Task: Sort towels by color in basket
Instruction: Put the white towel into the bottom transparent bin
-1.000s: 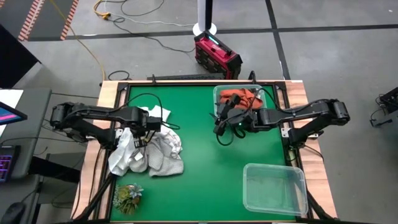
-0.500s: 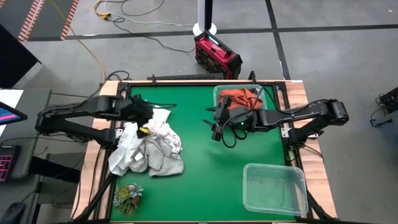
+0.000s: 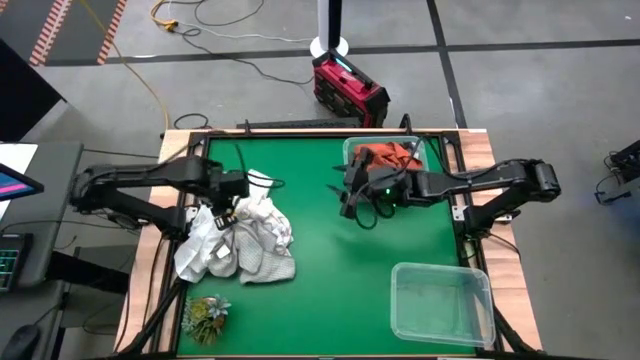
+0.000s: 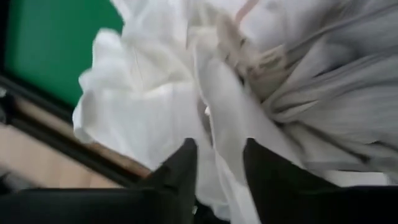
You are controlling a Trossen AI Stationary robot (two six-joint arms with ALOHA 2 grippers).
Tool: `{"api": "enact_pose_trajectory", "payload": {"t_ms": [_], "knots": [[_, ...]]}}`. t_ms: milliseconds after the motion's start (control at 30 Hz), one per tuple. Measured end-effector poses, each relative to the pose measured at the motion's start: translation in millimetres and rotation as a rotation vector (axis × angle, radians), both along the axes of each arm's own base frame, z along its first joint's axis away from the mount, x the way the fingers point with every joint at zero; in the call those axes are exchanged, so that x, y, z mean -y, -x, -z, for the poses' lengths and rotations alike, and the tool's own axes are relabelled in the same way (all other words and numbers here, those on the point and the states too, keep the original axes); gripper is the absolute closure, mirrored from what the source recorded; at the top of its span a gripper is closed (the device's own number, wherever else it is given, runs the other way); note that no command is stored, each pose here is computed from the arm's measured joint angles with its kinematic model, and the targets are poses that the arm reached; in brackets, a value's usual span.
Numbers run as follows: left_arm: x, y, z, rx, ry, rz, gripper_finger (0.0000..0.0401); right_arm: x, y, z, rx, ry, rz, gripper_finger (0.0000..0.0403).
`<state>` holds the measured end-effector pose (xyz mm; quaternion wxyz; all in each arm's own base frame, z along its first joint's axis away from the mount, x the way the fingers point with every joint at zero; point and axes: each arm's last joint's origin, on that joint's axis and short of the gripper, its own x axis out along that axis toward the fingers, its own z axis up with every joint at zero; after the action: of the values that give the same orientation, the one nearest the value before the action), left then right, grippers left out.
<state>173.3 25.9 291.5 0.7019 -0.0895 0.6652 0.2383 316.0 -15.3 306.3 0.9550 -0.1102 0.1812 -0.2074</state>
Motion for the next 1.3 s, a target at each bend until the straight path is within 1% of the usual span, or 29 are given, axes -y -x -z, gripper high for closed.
{"api": "enact_pose_trajectory", "payload": {"t_ms": [67, 167, 233, 333, 400, 467, 567, 633, 800, 867, 1000, 1033, 1100, 1133, 1200, 1300], "knots": [[-1.1, -6.2, 7.1, -0.066, -0.005, -0.013, 0.0226, 7.8, 1.4, -0.2, 0.004, -0.021, 0.032, 0.0148], [-1.9, -12.8, 13.3, -0.098, 0.003, -0.025, 0.018, 14.6, 4.8, 6.9, -0.069, -0.035, 0.058, 0.0148], [-2.4, -16.3, 15.1, -0.083, 0.026, -0.029, 0.0163, 17.2, 6.3, 10.2, -0.105, -0.037, 0.066, 0.0148], [-5.4, -19.4, 16.1, -0.056, 0.048, -0.042, 0.0157, 20.4, 6.9, 10.4, -0.106, -0.041, 0.076, 0.0148], [-8.9, -18.6, 18.1, -0.072, 0.055, -0.053, 0.0158, 20.7, 7.0, 10.6, -0.11, -0.037, 0.076, 0.0148], [-12.5, -14.7, 25.8, -0.099, 0.064, -0.072, 0.0161, 20.7, 7.0, 10.5, -0.114, -0.03, 0.072, 0.0148], [-18.0, -0.1, 39.7, -0.199, 0.082, -0.113, 0.0164, 19.3, 6.8, 10.5, -0.115, -0.031, 0.062, 0.0148], [-22.1, 10.7, 44.8, -0.242, 0.072, -0.154, 0.0165, 19.1, 6.7, 10.5, -0.114, -0.03, 0.061, 0.0148], [-29.3, 28.6, 51.7, -0.236, 0.063, -0.221, 0.0165, 19.6, 6.1, 9.2, -0.099, -0.028, 0.062, 0.0148], [-29.7, 32.3, 58.6, -0.216, 0.091, -0.221, 0.0165, 19.7, 5.6, 8.2, -0.089, -0.026, 0.061, 0.0148], [-28.5, 37.5, 81.9, -0.188, 0.156, -0.217, 0.0166, 19.4, 5.5, 8.0, -0.086, -0.026, 0.061, 0.0148], [-28.4, 38.2, 87.0, -0.185, 0.162, -0.212, 0.0166, 19.4, 5.5, 8.0, -0.086, -0.026, 0.061, 0.0148], [-29.1, 38.0, 88.7, -0.189, 0.143, -0.202, 0.0169, 19.4, 5.5, 7.9, -0.086, -0.026, 0.061, 0.0148], [-29.4, 36.9, 88.5, -0.178, 0.14, -0.194, 0.0175, 19.6, 5.5, 7.9, -0.086, -0.026, 0.061, 0.0148], [-30.1, 35.0, 85.0, -0.156, 0.135, -0.181, 0.0201, 19.6, 5.5, 7.9, -0.086, -0.026, 0.062, 0.0148], [-30.9, 33.1, 77.1, -0.119, 0.122, -0.177, 0.0264, 19.6, 5.4, 7.7, -0.083, -0.026, 0.062, 0.0148]]}}
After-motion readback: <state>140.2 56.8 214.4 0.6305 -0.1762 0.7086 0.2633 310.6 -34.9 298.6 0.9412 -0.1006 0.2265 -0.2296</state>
